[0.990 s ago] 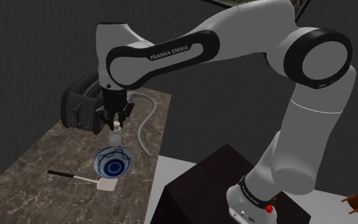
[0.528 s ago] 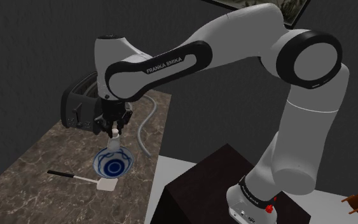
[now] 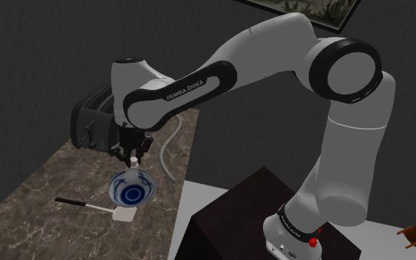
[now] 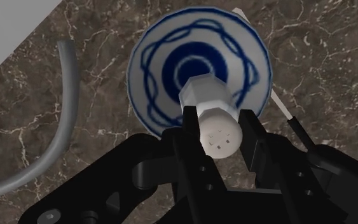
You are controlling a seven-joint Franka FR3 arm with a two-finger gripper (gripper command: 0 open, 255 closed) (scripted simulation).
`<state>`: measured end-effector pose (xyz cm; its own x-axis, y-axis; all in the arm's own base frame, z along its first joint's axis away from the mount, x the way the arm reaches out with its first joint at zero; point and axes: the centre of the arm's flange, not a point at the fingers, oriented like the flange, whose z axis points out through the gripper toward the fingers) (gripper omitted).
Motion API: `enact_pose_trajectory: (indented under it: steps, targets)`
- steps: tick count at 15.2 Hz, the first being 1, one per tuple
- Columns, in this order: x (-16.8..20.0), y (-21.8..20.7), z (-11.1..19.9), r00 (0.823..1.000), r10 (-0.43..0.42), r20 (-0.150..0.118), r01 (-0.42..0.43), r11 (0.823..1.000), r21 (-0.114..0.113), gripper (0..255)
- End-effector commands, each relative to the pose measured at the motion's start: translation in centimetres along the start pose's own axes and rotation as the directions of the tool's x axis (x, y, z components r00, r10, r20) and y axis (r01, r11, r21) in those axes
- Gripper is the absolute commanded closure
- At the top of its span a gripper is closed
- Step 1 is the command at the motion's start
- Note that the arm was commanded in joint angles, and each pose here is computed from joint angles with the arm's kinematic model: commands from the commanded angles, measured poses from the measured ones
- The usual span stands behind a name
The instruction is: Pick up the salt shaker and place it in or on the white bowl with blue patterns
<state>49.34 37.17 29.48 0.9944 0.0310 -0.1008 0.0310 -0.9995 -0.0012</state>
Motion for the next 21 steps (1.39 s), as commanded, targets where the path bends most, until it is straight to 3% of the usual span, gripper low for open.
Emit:
enact_pose_trajectory:
  steps: [1, 7, 15, 16, 21]
  targets:
    - [0.0, -0.1, 1.3, 1.0, 0.0, 0.0, 0.0, 1.0, 0.0, 255]
    - [0.4, -0.1, 4.3, 1.0, 0.0, 0.0, 0.0, 1.0, 0.0, 255]
    - [0.4, -0.1, 4.3, 1.0, 0.0, 0.0, 0.0, 1.0, 0.0, 255]
    - [0.4, -0.1, 4.3, 1.0, 0.0, 0.0, 0.0, 1.0, 0.0, 0]
    - [0.4, -0.1, 4.3, 1.0, 0.0, 0.0, 0.0, 1.0, 0.0, 0]
